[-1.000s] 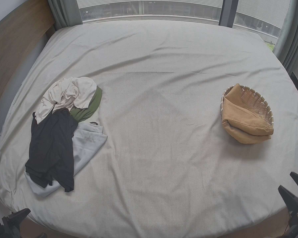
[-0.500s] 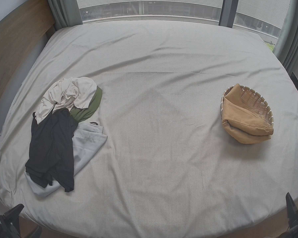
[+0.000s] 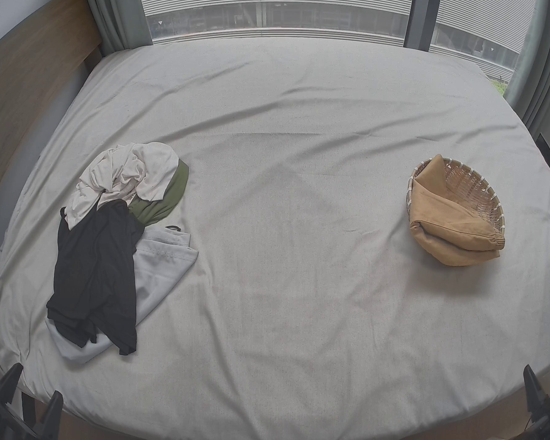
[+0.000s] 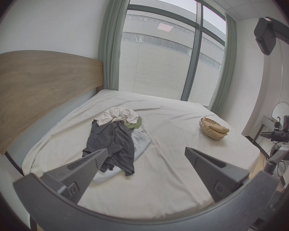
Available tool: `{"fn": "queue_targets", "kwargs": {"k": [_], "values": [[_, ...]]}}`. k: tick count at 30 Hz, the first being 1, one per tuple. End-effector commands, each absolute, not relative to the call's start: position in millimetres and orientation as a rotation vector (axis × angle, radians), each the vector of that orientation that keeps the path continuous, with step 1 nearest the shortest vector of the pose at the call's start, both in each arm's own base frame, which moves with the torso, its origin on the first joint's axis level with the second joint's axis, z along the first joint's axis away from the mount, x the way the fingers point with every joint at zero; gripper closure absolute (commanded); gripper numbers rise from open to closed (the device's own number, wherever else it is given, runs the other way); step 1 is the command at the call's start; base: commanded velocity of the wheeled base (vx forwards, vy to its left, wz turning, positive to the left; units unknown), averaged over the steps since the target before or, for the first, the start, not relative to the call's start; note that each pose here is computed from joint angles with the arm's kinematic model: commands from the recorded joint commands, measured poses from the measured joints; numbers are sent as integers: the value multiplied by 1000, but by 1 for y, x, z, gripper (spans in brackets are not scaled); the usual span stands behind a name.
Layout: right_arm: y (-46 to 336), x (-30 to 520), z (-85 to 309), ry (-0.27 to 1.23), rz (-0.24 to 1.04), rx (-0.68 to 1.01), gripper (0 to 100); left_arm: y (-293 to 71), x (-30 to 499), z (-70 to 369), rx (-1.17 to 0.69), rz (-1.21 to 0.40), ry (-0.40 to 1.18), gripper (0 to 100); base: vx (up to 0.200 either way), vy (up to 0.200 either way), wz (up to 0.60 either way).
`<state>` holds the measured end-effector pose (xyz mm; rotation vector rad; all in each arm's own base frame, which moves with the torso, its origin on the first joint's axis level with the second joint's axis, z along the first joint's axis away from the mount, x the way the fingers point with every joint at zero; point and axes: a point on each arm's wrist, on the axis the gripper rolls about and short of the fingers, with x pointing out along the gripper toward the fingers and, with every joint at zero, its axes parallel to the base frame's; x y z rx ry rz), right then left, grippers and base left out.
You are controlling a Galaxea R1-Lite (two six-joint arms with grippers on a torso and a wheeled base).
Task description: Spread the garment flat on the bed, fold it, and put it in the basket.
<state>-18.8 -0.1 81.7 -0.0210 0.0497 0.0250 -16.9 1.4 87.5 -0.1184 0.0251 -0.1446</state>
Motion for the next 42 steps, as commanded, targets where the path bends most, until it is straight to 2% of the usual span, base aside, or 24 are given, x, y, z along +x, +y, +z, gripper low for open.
{"fn": "queue_targets", "kwargs": {"k": [1, 5, 10, 12, 17, 21, 23, 26, 28, 30, 31, 32, 42], "values": [[-1, -23, 76, 2, -20, -5, 0, 2, -15, 84, -61, -83, 30, 0, 0, 0, 0], [-1, -23, 75, 6, -25, -5, 0, 3, -15, 84, -7, -60, 28, 0, 0, 0, 0], [-1, -23, 75, 6, -25, 1, 0, 0, -21, 83, -67, 19, -41, 0, 0, 0, 0], [-1, -23, 75, 6, -26, -2, 0, -1, -23, 83, 22, -56, -66, 0, 0, 0, 0], [-1, -23, 75, 2, -20, -2, 0, -1, -23, 82, -22, -42, -55, 0, 0, 0, 0], [0, -23, 75, 6, -9, -8, 0, -1, -24, 81, 34, -54, -10, 0, 0, 0, 0], [0, -23, 75, 5, -8, -5, 0, -1, -24, 82, 74, -29, -9, 0, 0, 0, 0], [0, -23, 75, 3, -8, 0, 0, 3, -24, 83, 78, 136, -48, 0, 0, 0, 0], [0, -23, 75, 3, -8, -2, 0, 3, -24, 83, 78, 151, -52, 0, 0, 0, 0], [0, -23, 75, 5, -8, -2, 0, 2, -23, 82, 74, 102, -50, 0, 0, 0, 0], [0, -23, 75, 5, -8, -3, 0, 1, -23, 81, 36, 17, -33, 0, 0, 0, 0], [0, -23, 75, 5, -6, -5, 0, 0, -23, 77, -6, -2, -14, 0, 0, 0, 0], [0, -23, 75, 6, -5, -5, 0, 0, -23, 76, 2, -9, 2, 0, 0, 0, 0]]}}
